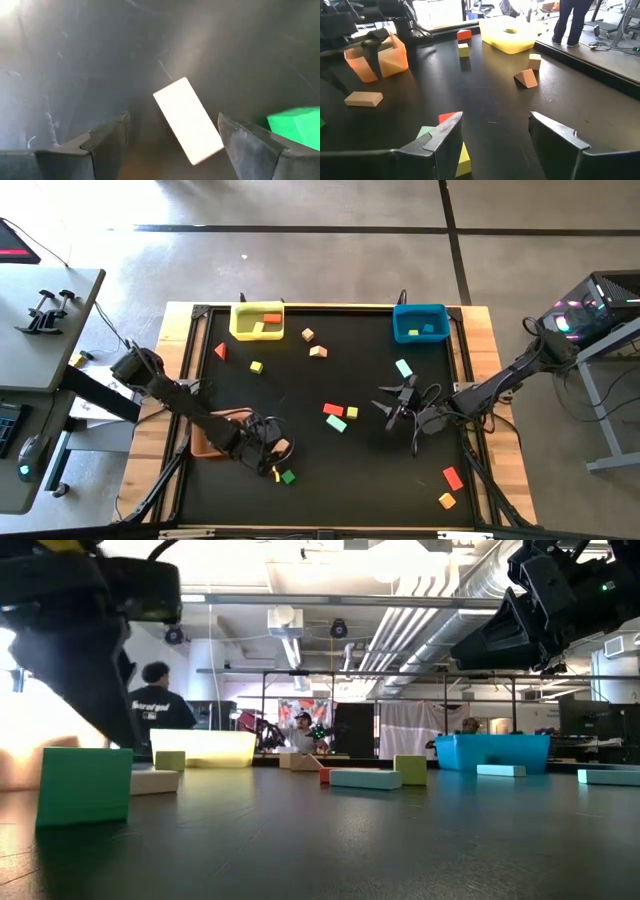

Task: Sort blocks by size
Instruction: Put the brown wooden block into the yellow bin

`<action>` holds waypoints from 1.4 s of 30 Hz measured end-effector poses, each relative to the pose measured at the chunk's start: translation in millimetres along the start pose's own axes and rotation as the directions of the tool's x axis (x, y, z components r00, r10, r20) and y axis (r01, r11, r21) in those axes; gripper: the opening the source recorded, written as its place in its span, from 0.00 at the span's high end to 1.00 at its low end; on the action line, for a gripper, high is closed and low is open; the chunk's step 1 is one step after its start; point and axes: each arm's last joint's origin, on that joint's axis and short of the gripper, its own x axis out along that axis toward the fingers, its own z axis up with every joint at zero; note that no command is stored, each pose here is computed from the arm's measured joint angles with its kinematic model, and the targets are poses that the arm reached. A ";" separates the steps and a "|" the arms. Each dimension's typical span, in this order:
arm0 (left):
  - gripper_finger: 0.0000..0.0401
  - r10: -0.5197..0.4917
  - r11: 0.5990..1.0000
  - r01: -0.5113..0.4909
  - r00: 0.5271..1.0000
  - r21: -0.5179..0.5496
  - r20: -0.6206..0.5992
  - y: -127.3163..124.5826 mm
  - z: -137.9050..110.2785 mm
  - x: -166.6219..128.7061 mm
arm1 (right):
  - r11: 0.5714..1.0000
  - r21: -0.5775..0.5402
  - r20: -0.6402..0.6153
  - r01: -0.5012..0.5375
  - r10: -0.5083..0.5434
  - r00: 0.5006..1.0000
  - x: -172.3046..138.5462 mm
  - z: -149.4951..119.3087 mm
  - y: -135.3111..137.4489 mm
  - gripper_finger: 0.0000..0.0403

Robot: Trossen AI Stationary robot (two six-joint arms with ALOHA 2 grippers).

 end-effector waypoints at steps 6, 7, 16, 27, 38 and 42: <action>0.27 -0.051 0.997 0.052 0.999 -0.050 0.009 5.8 -0.7 9.9 | 1.000 0.000 0.001 0.004 -0.004 1.000 0.0 -0.1 -0.2 0.46; 0.27 -0.058 0.997 0.058 0.998 -0.051 -0.010 6.7 -1.7 12.0 | 1.000 0.000 0.001 0.004 -0.004 1.000 0.0 -0.1 -0.2 0.46; 0.27 -0.084 0.996 0.083 0.996 -0.036 -0.026 5.1 3.8 11.6 | 1.000 -0.001 0.001 0.004 -0.004 1.000 0.0 -0.1 -0.2 0.46; 0.27 0.110 0.992 -0.102 0.987 0.072 -0.114 -1.5 24.3 -28.6 | 1.000 0.003 0.001 0.004 -0.004 1.000 0.0 -0.1 -0.2 0.46; 0.27 0.269 0.950 -0.310 0.862 -0.028 -0.430 18.2 12.8 -47.9 | 1.000 0.000 0.001 0.004 -0.004 1.000 0.0 -0.1 -0.2 0.46; 0.27 0.212 0.963 -0.268 0.834 -0.039 -0.509 13.7 7.2 -50.4 | 1.000 -0.002 0.000 0.004 -0.004 1.000 0.0 -0.3 -0.3 0.46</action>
